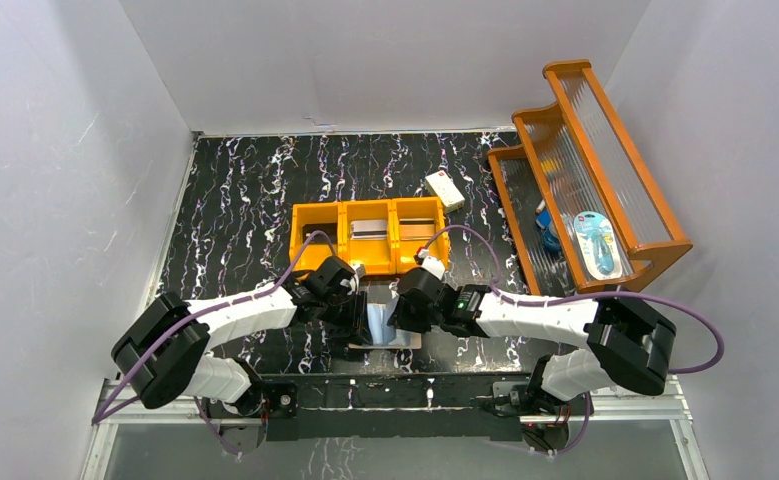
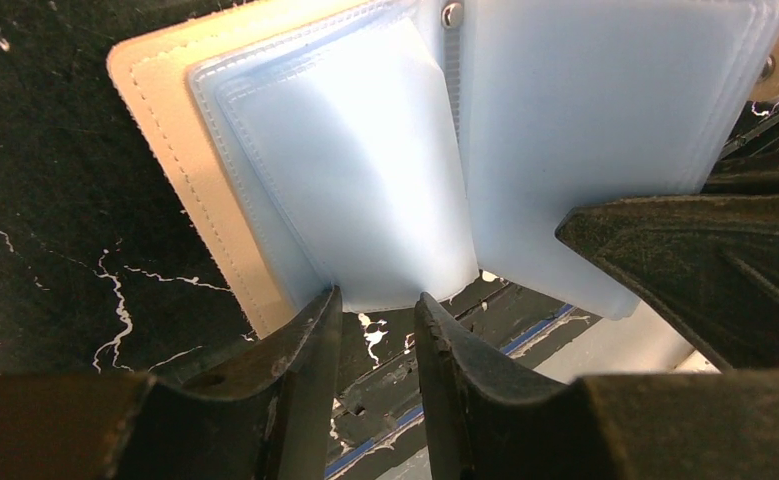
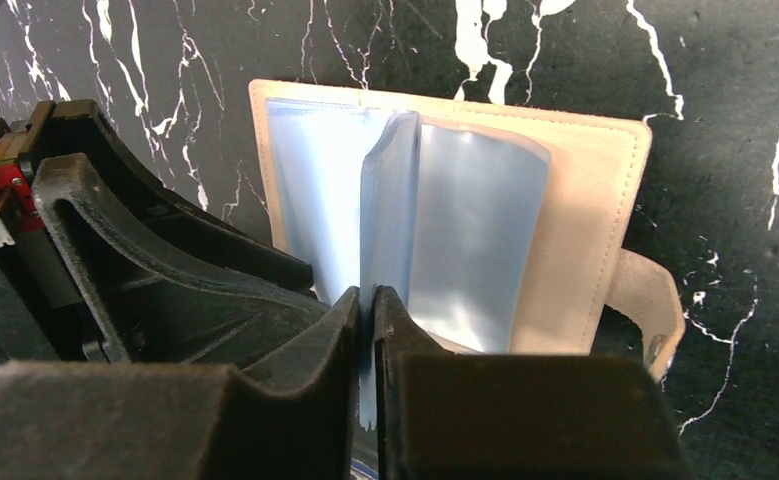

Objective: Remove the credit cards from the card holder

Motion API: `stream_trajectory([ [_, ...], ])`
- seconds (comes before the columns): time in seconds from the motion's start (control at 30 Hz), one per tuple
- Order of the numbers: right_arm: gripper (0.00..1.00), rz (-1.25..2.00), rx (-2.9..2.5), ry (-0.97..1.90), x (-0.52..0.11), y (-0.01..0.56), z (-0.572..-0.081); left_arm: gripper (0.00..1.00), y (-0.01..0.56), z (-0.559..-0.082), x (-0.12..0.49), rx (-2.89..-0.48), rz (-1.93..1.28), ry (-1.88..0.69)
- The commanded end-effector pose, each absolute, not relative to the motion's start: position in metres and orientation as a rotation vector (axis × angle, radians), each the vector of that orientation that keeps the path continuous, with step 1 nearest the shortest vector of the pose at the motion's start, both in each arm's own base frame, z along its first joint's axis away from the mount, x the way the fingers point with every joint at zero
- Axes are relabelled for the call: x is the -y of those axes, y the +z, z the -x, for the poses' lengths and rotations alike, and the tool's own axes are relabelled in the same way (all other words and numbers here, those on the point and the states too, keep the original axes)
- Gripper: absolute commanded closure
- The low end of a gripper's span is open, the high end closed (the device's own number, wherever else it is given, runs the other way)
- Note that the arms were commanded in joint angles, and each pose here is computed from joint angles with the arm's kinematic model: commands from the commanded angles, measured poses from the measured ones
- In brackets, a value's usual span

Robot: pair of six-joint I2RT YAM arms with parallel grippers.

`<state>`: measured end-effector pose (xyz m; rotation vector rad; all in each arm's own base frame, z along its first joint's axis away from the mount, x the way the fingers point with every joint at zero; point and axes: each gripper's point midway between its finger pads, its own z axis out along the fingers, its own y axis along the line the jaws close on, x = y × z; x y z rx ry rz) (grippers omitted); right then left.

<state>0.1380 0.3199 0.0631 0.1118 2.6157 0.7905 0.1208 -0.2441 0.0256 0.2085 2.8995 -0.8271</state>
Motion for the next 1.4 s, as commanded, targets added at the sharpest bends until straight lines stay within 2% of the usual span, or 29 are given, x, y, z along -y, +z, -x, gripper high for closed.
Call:
stream_trajectory([
  [0.0,0.86,-0.131,-2.588,0.792,-0.322,0.075,-0.145,0.69,0.019,-0.117,0.235,-2.921,-0.210,-0.763],
  [0.1,0.94,-0.140,-2.591,0.828,-0.324,0.074,-0.142,0.69,0.019,-0.117,0.235,-2.923,-0.215,-0.758],
  [0.17,0.96,-0.146,-2.567,0.999,-0.335,0.080,-0.138,0.70,0.019,-0.118,0.235,-2.924,-0.213,-0.756],
  [0.27,0.96,-0.239,-2.509,1.239,-0.341,0.087,-0.135,0.70,0.019,-0.118,0.236,-2.923,-0.214,-0.756],
  [0.57,0.93,-0.287,-2.569,1.378,-0.349,0.073,-0.132,0.70,0.019,-0.119,0.236,-2.930,-0.214,-0.749],
  [0.73,0.85,-0.257,-2.597,1.313,-0.351,0.072,-0.135,0.71,0.020,-0.119,0.236,-2.929,-0.216,-0.744],
  [0.97,0.60,-0.305,-2.622,0.875,-0.300,0.067,-0.152,0.71,0.020,-0.118,0.233,-2.929,-0.204,-0.734],
  [1.1,0.58,-0.355,-2.616,0.646,-0.262,0.064,-0.156,0.70,0.026,-0.120,0.235,-2.916,-0.206,-0.745],
  [1.17,0.53,-0.371,-2.606,0.595,-0.252,0.065,-0.156,0.68,0.030,-0.122,0.237,-2.906,-0.201,-0.751],
  [1.37,0.53,-0.261,-2.533,0.726,-0.267,0.096,-0.162,0.60,0.054,-0.132,0.244,-2.835,-0.185,-0.796],
])
